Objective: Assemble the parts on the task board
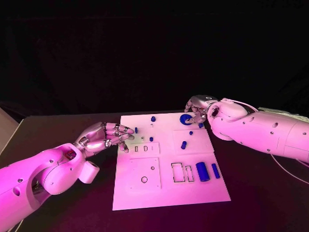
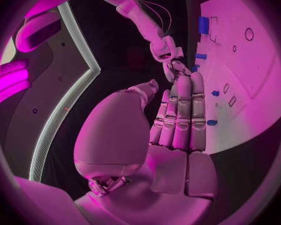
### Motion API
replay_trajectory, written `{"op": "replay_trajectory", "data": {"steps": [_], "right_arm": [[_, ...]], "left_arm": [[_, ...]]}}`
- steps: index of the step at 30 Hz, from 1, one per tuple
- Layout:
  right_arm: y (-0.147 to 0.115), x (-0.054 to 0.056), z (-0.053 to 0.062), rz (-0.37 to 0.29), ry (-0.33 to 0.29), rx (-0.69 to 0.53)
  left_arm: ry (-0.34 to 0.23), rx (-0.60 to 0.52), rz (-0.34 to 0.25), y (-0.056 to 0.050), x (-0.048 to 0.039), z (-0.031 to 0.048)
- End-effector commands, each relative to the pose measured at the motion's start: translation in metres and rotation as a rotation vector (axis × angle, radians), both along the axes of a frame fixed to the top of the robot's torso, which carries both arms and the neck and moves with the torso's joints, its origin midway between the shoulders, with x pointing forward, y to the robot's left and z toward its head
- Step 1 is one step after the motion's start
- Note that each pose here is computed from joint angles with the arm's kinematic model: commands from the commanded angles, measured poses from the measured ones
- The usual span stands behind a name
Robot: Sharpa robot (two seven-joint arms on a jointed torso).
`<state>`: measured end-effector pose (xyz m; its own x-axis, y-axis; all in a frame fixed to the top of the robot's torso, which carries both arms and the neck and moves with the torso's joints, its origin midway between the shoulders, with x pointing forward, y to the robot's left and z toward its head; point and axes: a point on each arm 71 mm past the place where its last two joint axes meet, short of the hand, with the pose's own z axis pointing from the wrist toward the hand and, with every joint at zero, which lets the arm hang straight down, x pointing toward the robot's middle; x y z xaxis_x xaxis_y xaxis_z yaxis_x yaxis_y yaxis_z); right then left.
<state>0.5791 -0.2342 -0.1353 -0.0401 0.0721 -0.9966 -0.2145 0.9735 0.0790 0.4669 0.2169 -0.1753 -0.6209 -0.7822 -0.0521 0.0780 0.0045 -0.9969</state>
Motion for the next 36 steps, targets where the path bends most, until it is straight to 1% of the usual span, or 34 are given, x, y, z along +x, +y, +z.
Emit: {"op": "replay_trajectory", "data": {"steps": [1,16,28,36], "right_arm": [[-0.0001,0.0008,-0.0023,-0.002,0.038,0.002],[-0.0033,0.0055,-0.0063,-0.017,0.074,-0.007],[-0.007,0.0057,-0.0071,-0.024,0.081,-0.008],[-0.0074,0.0052,-0.0083,-0.019,0.098,-0.005]], "left_arm": [[0.0,-0.006,-0.017,-0.002,-0.0009,0.0],[0.0,-0.006,-0.018,-0.0019,-0.0012,0.0002],[0.0,-0.006,-0.017,-0.0015,-0.001,0.0],[0.001,-0.006,-0.017,-0.0014,-0.0009,-0.0002]]}}
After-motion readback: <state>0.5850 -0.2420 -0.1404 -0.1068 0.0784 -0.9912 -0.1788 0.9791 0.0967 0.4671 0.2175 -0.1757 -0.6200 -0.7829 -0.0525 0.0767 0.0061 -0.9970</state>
